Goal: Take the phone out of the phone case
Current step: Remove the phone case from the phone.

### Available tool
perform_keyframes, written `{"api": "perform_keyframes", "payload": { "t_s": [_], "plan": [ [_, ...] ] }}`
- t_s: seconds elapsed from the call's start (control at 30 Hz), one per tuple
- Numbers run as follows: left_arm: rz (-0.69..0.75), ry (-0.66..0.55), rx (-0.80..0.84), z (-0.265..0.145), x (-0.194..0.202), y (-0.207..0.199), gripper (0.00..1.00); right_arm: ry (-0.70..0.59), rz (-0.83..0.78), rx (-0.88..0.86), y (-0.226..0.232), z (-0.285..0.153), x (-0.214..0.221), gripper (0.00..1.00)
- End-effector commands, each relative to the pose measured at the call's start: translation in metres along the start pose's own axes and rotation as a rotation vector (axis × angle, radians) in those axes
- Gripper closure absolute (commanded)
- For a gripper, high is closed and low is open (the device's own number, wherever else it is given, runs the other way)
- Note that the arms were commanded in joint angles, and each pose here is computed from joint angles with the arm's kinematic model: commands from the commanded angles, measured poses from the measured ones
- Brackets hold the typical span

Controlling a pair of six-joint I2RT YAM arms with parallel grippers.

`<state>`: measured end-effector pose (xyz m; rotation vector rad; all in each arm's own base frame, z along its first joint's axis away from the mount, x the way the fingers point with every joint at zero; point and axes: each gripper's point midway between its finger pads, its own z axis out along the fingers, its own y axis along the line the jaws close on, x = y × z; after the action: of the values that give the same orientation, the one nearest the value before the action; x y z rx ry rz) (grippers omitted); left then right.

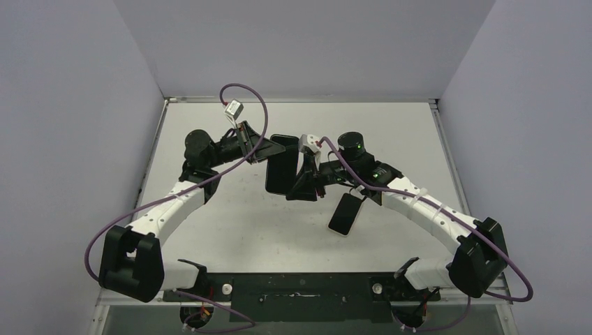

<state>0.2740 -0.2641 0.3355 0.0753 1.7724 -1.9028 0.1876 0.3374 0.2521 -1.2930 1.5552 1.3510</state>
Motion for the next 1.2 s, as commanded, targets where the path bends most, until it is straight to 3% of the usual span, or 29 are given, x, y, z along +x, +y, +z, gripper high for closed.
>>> {"api": "perform_keyframes", "payload": {
  "t_s": [0.0,0.5,0.73,0.83,0.9,1.07,1.17],
  "plan": [
    [-0.256,-0.046,-0.081,0.005,-0.002,0.024,1.0,-0.14,-0.456,-0.003,0.017,0.002,-0.068,1.0],
    [-0.312,0.021,-0.031,0.024,0.019,0.021,1.0,-0.036,-0.542,0.12,-0.007,0.001,-0.056,1.0],
    [-0.297,-0.018,-0.021,0.022,0.013,0.019,1.0,-0.045,-0.499,0.2,-0.017,-0.008,-0.052,1.0],
    [-0.27,-0.073,-0.013,0.019,0.004,0.017,1.0,-0.078,-0.425,0.241,-0.019,-0.015,-0.051,0.88],
    [-0.248,-0.113,-0.022,0.015,-0.003,0.018,1.0,-0.115,-0.362,0.286,-0.021,-0.022,-0.053,0.68],
    [-0.208,-0.246,-0.055,0.009,-0.022,0.024,1.0,-0.256,-0.108,0.36,-0.019,-0.039,-0.058,0.37],
    [-0.204,-0.327,-0.072,0.004,-0.031,0.028,1.0,-0.318,0.022,0.378,-0.014,-0.044,-0.061,0.25]
  ]
}}
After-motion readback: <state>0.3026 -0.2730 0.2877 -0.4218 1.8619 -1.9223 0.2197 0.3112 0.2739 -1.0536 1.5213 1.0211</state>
